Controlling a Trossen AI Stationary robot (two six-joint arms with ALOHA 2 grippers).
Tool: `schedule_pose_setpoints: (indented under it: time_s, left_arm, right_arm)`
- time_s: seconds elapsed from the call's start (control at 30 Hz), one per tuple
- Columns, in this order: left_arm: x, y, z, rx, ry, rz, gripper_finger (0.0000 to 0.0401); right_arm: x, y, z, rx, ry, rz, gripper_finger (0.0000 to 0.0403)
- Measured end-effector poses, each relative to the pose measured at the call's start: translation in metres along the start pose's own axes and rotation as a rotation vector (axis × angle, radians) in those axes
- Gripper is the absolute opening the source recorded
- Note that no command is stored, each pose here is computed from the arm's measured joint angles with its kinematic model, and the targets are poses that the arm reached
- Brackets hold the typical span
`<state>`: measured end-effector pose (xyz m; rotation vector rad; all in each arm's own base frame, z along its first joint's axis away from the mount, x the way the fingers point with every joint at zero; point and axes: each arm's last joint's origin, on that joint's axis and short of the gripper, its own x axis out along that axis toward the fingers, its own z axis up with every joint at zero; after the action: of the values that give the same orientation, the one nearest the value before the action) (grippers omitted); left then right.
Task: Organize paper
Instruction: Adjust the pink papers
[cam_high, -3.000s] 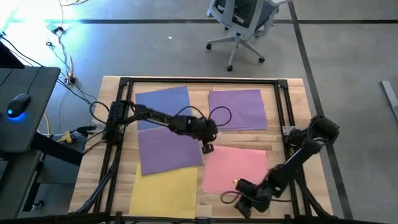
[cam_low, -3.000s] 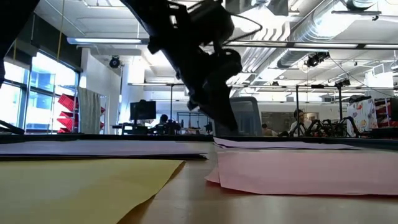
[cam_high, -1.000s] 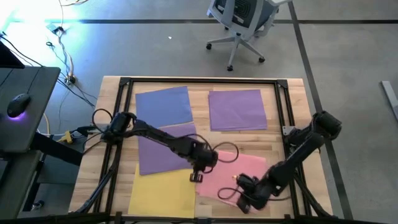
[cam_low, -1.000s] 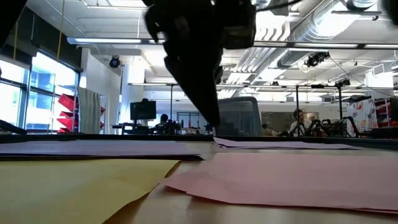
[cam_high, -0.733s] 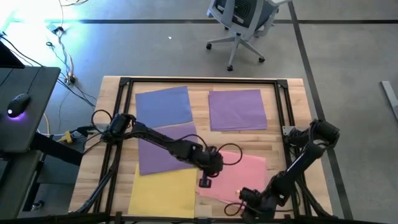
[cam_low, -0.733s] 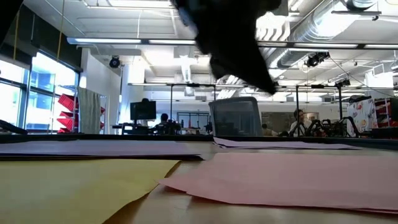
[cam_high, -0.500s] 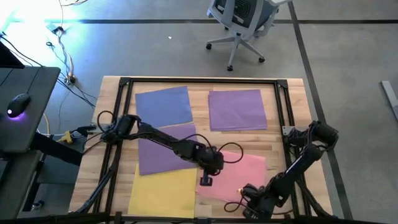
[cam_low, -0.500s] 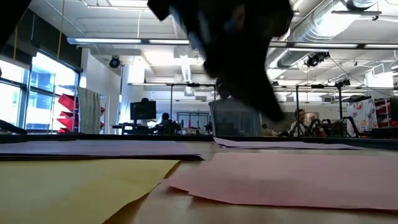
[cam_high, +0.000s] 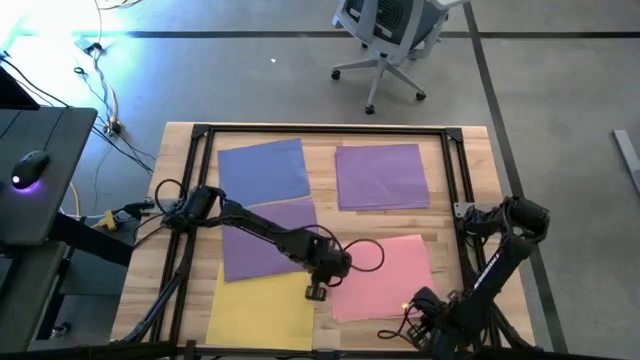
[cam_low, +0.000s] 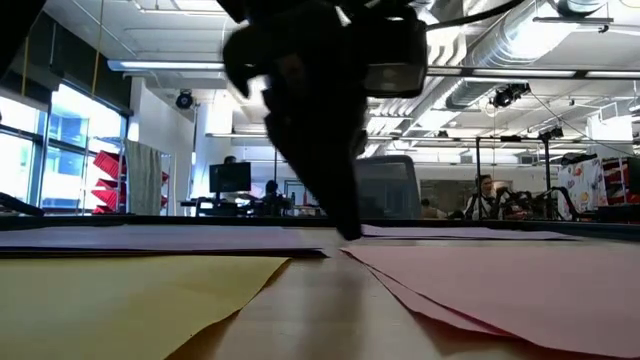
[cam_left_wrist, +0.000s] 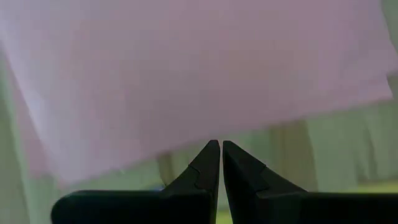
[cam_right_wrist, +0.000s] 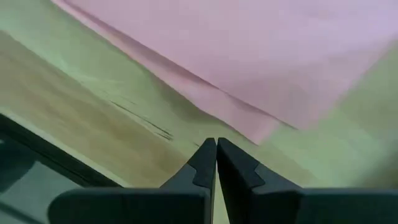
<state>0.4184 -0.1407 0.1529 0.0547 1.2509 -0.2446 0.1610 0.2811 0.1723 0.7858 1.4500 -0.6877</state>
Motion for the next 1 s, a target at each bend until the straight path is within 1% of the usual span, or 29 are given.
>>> schedule_pose_setpoints:
  time_s: [0.07,0.17,0.23,0.3,0.37,0.5,0.57,0.67,0.77,0.8,0.87,0.93,1.0]
  left_arm:
    - [0.003,-0.006,-0.005,0.012,0.026,-0.035,0.0000]
    - [0.009,-0.016,-0.011,0.032,0.034,-0.047,0.0000]
    - [0.012,-0.020,-0.014,0.038,0.019,-0.044,0.0000]
    - [0.015,-0.021,-0.015,0.032,0.000,-0.049,0.0000]
    - [0.017,-0.021,-0.016,0.018,-0.014,-0.054,0.0000]
    - [0.020,-0.016,-0.018,-0.017,-0.031,-0.050,0.0000]
    - [0.020,-0.013,-0.017,-0.026,-0.038,-0.055,0.0000]
    - [0.021,-0.009,-0.015,-0.034,-0.052,-0.054,0.0000]
    - [0.021,-0.006,-0.013,-0.059,-0.065,-0.052,0.0000]
    - [0.021,-0.005,-0.013,-0.070,-0.068,-0.051,0.0000]
    - [0.022,-0.005,-0.013,-0.086,-0.070,-0.042,0.0000]
    - [0.021,-0.005,-0.013,-0.109,-0.068,-0.049,0.0000]
    - [0.020,-0.006,-0.012,-0.127,-0.063,-0.060,0.0000]
  right_arm:
    - [-0.003,-0.003,-0.002,0.085,0.010,-0.036,0.0000]
    - [-0.001,-0.016,-0.003,0.247,0.019,-0.175,0.0000]
    - [0.002,-0.023,-0.001,0.271,0.015,-0.241,0.0000]
    - [0.007,-0.027,0.003,0.286,0.011,-0.269,0.0000]
    - [0.015,-0.031,0.007,0.285,-0.001,-0.269,0.0000]
    - [0.032,-0.029,0.008,0.271,0.062,-0.175,0.0000]
    - [0.036,-0.030,0.009,0.269,0.071,-0.149,0.0000]
    - [0.035,-0.030,0.009,0.248,0.063,-0.141,0.0000]
    - [0.026,-0.025,0.008,0.180,0.024,-0.101,0.0000]
    - [0.022,-0.025,0.008,0.187,0.020,-0.102,0.0000]
    - [0.017,-0.028,0.010,0.238,-0.017,-0.150,0.0000]
    - [0.016,-0.034,0.011,0.265,-0.043,-0.209,0.0000]
    - [0.018,-0.036,0.014,0.278,-0.034,-0.235,0.0000]
